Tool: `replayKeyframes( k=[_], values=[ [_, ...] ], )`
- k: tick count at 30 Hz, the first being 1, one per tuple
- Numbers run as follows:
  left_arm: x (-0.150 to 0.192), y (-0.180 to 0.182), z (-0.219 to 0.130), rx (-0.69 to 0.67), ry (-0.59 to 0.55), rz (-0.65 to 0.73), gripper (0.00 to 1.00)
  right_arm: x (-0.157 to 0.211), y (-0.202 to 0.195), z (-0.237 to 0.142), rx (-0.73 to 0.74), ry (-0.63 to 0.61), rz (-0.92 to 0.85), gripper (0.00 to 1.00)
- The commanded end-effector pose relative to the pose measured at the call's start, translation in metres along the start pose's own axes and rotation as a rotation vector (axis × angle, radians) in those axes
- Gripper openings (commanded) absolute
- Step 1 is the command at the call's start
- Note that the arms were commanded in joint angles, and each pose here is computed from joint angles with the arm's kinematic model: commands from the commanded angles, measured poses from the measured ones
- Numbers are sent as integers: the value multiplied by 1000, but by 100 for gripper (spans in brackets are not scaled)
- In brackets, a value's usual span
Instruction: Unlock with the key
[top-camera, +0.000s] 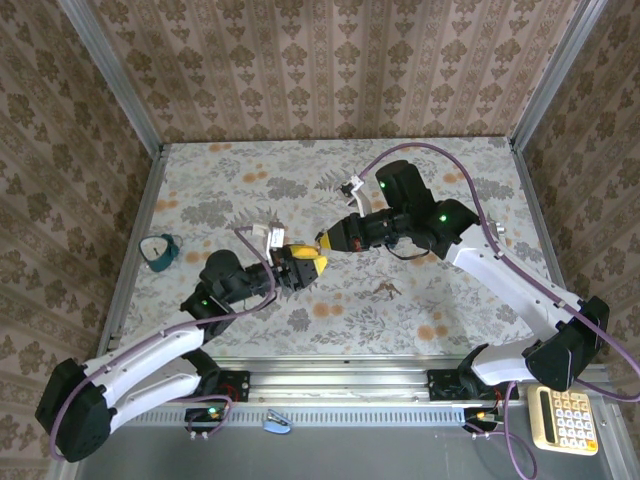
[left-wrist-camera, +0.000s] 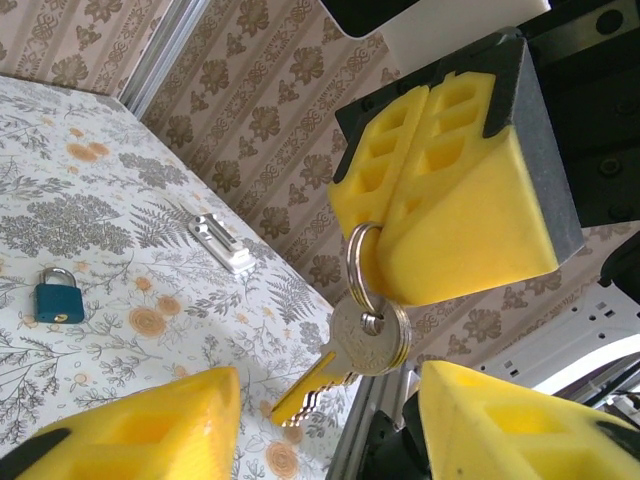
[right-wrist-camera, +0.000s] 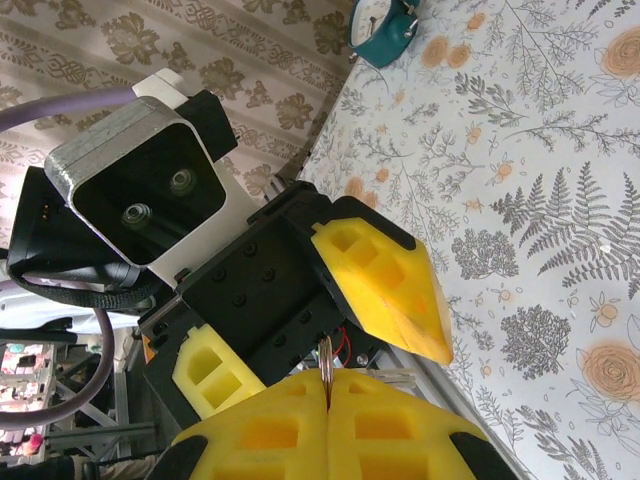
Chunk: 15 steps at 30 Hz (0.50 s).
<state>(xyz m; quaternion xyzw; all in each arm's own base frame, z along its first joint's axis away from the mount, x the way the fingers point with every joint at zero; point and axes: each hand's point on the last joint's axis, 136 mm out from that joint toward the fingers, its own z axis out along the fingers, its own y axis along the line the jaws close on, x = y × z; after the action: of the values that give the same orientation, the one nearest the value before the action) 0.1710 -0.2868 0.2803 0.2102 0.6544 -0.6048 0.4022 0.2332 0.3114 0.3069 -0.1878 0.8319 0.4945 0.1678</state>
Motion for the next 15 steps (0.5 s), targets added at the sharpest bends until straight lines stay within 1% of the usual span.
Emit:
replayKeyframes(
  k=[1, 3, 5, 8, 10, 12, 13, 15],
  values=[
    [-16, -21, 1, 71, -38, 43, 47, 3, 9, -4, -42, 6, 2, 0],
    [-19, -24, 0, 74, -45, 45, 47, 4, 8, -4, -40, 8, 3, 0],
    [-20, -25, 0, 72, -49, 49, 51, 4, 6, -3, -38, 11, 7, 0],
    [-23, -27, -1, 74, -50, 56, 51, 5, 5, -1, -36, 14, 10, 0],
    [-23, -28, -2, 74, -50, 55, 48, 4, 4, -2, -33, 12, 9, 0],
    [-22, -28, -2, 75, -50, 54, 42, 4, 4, -2, -31, 10, 8, 0],
    [-22, -27, -3, 72, -49, 51, 40, 4, 5, -2, -32, 9, 7, 0],
    [-20, -27, -3, 70, -49, 49, 33, 3, 5, -3, -30, 4, 3, 0]
  ],
)
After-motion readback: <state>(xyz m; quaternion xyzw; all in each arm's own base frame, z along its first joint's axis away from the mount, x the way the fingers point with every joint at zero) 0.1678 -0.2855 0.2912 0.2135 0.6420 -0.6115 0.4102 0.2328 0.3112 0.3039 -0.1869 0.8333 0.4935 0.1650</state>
